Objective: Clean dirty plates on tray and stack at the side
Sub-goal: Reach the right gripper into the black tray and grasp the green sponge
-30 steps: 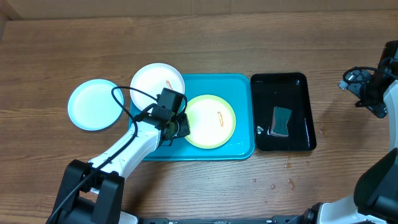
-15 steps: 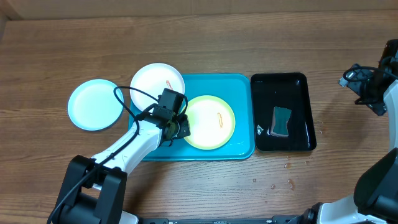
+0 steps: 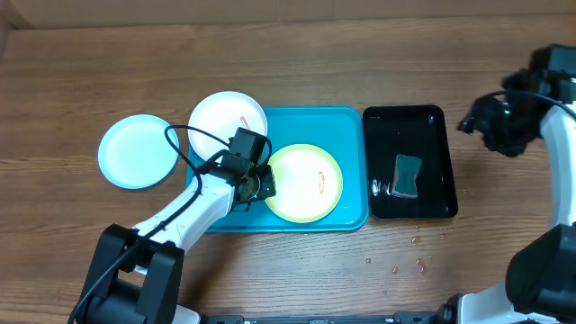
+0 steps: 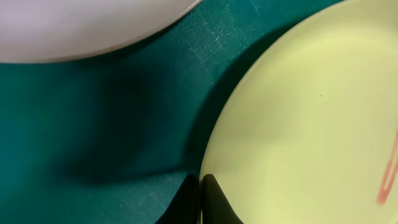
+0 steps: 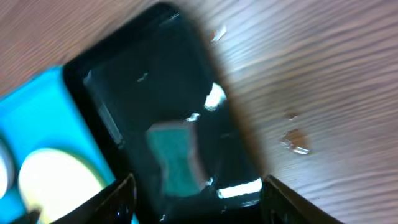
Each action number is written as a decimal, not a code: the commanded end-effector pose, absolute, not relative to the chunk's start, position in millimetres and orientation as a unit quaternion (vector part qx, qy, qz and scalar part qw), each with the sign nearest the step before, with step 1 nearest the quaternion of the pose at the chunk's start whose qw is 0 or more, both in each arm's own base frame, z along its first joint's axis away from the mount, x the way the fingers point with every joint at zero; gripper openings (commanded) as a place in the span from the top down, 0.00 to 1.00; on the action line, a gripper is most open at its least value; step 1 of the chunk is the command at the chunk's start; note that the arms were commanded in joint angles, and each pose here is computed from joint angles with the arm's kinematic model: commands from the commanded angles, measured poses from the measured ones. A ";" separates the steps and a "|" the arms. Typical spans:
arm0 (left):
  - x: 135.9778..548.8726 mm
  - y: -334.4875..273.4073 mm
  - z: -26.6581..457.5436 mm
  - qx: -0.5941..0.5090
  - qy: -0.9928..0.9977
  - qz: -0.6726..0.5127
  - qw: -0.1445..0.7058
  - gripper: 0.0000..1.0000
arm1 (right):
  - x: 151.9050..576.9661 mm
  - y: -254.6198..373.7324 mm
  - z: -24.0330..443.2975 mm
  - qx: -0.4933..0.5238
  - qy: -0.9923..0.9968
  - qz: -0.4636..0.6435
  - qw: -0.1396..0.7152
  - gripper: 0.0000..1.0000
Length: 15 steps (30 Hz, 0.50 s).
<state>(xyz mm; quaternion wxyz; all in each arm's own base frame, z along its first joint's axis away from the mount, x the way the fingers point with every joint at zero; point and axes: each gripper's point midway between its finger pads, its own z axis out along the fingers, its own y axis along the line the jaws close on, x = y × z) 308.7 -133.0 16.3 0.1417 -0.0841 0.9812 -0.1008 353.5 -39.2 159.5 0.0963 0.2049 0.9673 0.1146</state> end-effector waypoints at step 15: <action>309.3 -133.2 12.7 -0.128 0.977 -0.106 0.135 0.84 | 308.1 42.5 90.9 0.097 0.995 0.022 0.019 0.48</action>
